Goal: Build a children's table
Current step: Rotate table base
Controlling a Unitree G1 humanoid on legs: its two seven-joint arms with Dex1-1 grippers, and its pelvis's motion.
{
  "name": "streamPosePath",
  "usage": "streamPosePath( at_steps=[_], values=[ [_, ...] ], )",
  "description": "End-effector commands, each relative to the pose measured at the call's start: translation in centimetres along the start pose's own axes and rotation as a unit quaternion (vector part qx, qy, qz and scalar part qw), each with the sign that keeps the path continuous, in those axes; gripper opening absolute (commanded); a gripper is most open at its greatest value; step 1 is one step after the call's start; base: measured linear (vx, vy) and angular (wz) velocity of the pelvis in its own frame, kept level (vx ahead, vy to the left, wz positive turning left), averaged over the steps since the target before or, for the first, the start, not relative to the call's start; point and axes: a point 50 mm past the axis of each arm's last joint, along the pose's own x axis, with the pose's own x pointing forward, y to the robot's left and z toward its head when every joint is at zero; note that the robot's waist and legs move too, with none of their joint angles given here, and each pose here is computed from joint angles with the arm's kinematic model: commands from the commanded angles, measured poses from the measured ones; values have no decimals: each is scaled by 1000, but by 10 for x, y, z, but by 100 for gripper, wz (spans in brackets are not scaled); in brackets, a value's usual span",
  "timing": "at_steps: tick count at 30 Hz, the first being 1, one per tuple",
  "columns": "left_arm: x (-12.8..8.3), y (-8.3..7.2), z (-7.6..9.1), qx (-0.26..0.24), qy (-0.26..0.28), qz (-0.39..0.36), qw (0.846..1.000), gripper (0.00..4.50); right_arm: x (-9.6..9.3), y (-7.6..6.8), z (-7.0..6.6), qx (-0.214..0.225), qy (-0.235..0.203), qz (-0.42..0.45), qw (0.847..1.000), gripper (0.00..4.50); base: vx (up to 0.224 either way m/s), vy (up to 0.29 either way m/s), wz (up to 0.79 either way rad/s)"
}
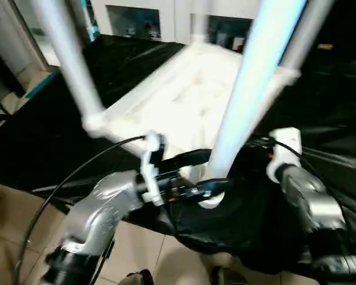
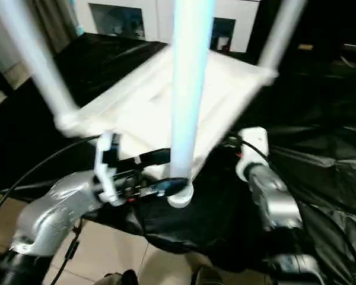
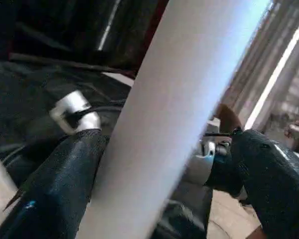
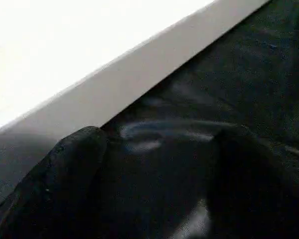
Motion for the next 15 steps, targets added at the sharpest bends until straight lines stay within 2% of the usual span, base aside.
streamPosePath(
  at_steps=[1, 6, 13, 15],
  values=[
    [6, 0, -5, 9, 19, -12, 1000, 450, 8, 17, 1, -14, 0, 43, 999, 428, 0, 0, 0],
    [12, 7, -3, 30, 27, -6, 999, 450, 12, 9, 8, -16, -6, 40, 999, 428, 0, 0, 0],
    [20, 13, -1, 49, 22, 3, 999, 450, 14, 0, 10, -23, -11, 37, 999, 428, 0, 0, 0],
    [25, 11, -1, 48, 19, -12, 999, 450, 14, 0, 10, -21, -16, 47, 999, 428, 0, 0, 0]
  ],
)
